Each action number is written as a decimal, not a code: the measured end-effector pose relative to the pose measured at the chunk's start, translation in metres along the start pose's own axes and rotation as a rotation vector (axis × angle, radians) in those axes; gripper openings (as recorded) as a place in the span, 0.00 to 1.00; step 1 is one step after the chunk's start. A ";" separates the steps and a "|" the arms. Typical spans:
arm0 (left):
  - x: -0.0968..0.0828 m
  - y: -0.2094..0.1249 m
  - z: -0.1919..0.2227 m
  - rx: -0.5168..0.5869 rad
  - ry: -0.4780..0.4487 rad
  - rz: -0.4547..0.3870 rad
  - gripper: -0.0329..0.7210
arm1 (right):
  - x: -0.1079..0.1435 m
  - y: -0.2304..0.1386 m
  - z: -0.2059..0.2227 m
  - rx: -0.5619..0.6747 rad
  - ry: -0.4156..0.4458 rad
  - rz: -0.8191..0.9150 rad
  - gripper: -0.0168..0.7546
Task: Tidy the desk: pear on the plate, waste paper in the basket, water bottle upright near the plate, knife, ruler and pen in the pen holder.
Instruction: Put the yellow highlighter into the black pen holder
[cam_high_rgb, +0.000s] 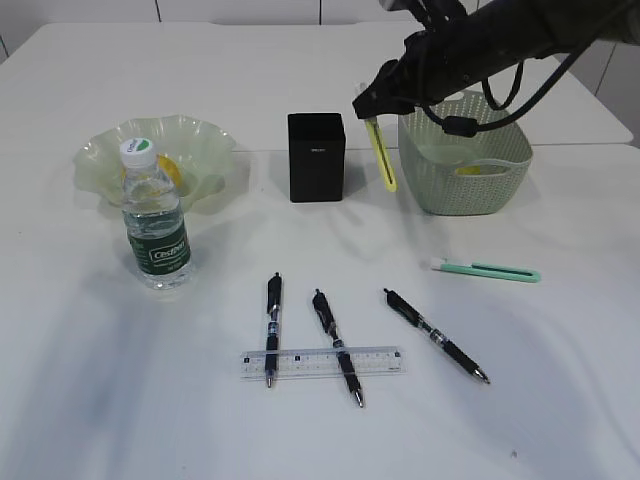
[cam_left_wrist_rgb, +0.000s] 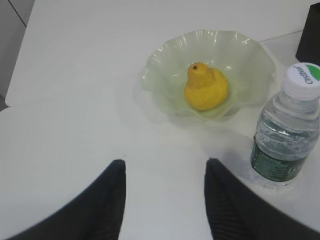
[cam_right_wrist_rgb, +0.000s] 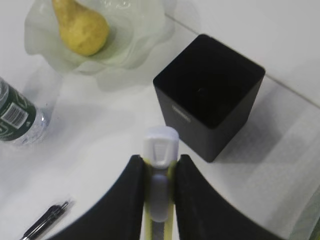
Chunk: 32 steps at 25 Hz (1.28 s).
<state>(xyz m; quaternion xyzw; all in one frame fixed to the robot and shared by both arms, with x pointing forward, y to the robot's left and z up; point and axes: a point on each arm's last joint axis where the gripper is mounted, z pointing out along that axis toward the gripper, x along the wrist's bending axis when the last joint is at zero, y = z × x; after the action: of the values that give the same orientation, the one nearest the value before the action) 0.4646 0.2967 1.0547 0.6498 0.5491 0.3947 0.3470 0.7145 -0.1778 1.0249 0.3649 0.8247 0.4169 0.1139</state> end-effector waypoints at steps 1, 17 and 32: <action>0.000 0.000 0.000 -0.002 0.000 0.000 0.52 | -0.001 0.002 0.000 -0.021 -0.012 -0.011 0.19; 0.001 0.006 0.000 -0.061 0.008 0.000 0.51 | -0.005 0.022 -0.002 -0.242 -0.058 -0.109 0.19; 0.001 0.008 0.000 -0.091 0.012 0.000 0.51 | -0.012 0.023 0.017 -0.416 -0.068 -0.117 0.19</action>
<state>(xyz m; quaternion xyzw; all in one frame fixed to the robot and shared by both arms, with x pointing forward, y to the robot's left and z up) 0.4680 0.2965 1.0623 0.6309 0.5325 0.4232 0.3732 0.7424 -0.1670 1.0305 0.2989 0.7364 0.5580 0.2388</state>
